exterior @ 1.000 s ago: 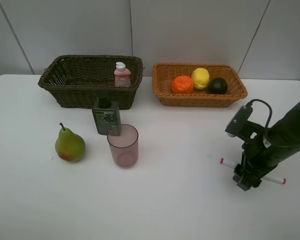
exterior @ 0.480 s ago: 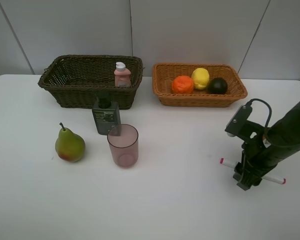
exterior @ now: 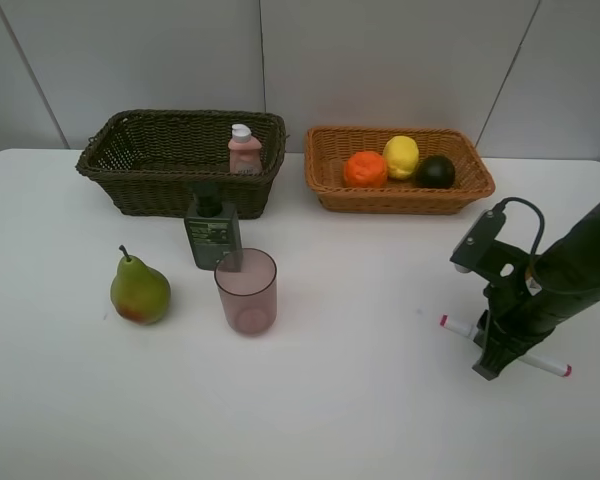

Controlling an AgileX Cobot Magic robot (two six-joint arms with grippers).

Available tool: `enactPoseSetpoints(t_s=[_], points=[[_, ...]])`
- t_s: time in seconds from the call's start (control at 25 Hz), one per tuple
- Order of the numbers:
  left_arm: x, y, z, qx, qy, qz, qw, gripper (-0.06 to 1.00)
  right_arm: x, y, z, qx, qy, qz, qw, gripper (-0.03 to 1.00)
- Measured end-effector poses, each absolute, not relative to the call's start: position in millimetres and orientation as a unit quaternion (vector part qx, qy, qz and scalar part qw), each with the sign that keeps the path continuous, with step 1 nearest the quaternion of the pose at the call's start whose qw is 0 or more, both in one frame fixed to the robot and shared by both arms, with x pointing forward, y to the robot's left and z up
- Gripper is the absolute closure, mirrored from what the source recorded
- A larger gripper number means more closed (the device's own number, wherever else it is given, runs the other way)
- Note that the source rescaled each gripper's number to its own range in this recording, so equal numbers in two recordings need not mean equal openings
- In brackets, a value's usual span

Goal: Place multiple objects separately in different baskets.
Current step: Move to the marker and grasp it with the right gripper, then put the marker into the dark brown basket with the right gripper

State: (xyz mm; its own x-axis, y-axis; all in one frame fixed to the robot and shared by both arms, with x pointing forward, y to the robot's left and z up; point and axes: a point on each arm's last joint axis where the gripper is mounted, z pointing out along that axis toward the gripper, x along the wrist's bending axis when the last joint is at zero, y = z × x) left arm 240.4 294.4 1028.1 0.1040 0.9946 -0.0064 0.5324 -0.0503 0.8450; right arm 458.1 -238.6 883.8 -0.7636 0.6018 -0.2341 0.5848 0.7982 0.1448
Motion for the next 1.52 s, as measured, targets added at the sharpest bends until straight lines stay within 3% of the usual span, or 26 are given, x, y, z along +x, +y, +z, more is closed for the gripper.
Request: enactPoseSetpoints(t_s=[0.12,0.84,1.52], points=[[240.4,294.4,1028.1,0.650,0.587,0.321,0.360,-0.06,458.1,-238.6,883.8,0.318,0.938,0.032,0.135,0.96],[240.4,294.4,1028.1,0.650,0.587,0.321,0.360,-0.06,466.0,-237.7,890.0,0.325,0.935,0.025,0.138,0.97],[240.4,294.4,1028.1,0.650,0.587,0.321,0.360,-0.06,498.4,-229.0,971.7,0.331,0.901,0.107,0.260,0.97]])
